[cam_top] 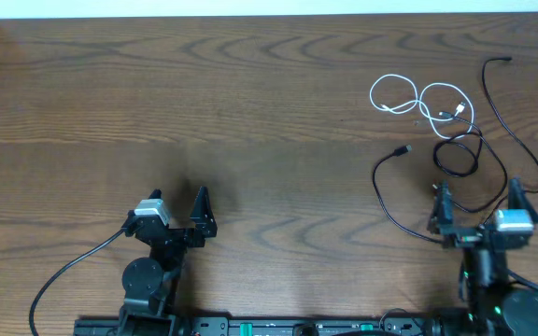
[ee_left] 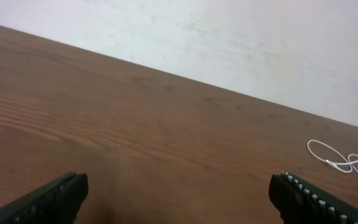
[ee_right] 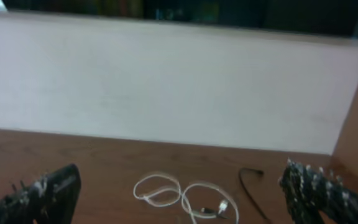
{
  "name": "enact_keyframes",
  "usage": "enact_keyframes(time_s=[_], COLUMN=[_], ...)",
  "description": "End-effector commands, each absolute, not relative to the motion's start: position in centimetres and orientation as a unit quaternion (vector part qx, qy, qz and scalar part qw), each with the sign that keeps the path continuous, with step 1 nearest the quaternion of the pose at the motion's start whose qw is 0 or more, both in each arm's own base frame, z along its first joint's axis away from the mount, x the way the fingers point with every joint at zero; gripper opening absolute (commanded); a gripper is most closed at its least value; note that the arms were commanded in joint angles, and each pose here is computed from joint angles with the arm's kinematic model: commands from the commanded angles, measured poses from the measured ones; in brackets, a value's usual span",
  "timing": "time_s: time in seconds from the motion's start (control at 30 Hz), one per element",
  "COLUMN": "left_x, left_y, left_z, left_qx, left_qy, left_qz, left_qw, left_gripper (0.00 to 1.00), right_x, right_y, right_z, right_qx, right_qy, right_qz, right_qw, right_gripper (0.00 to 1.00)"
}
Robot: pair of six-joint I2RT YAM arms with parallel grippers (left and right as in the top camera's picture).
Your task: Untangle cables
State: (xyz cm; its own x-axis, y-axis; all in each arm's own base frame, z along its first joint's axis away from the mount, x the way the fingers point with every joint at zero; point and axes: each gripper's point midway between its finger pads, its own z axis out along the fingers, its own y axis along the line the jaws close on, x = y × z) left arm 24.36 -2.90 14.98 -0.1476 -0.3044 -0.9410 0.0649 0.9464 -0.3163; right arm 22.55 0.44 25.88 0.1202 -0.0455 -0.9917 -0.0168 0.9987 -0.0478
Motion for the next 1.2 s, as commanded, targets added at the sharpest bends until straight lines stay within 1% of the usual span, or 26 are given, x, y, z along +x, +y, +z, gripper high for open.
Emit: enact_keyframes(time_s=[0.0,0.13,0.2,1.17], left_x=[24.3,24.3,24.3,24.3], left_y=[-2.5,-2.5,-2.5,-2.5], left_z=[13.2,13.2,13.2,13.2], left_qx=[-0.085,-0.085,-0.085,-0.085], left_qy=[0.762,0.762,0.762,0.762], left_qz=[-0.127,-0.127,-0.127,-0.127], left_qw=[0.629,0.629,0.629,0.629], left_gripper=[0.98,0.98,0.98,0.98], right_x=[23.9,24.6,24.6,24.6], right_y=[0.7,0.7,0.6,0.6], right_z=[21.5,17.6,15.7,15.7], right_qx=[-0.024,-0.025,-0.025,-0.024], right_qy=[0.684,0.708,0.733,0.733], right_qz=[-0.002,-0.002,-0.003,-0.003], right_qw=[0.729,0.706,0.68,0.68], right_gripper=[0.99,0.99,0.99,0.99])
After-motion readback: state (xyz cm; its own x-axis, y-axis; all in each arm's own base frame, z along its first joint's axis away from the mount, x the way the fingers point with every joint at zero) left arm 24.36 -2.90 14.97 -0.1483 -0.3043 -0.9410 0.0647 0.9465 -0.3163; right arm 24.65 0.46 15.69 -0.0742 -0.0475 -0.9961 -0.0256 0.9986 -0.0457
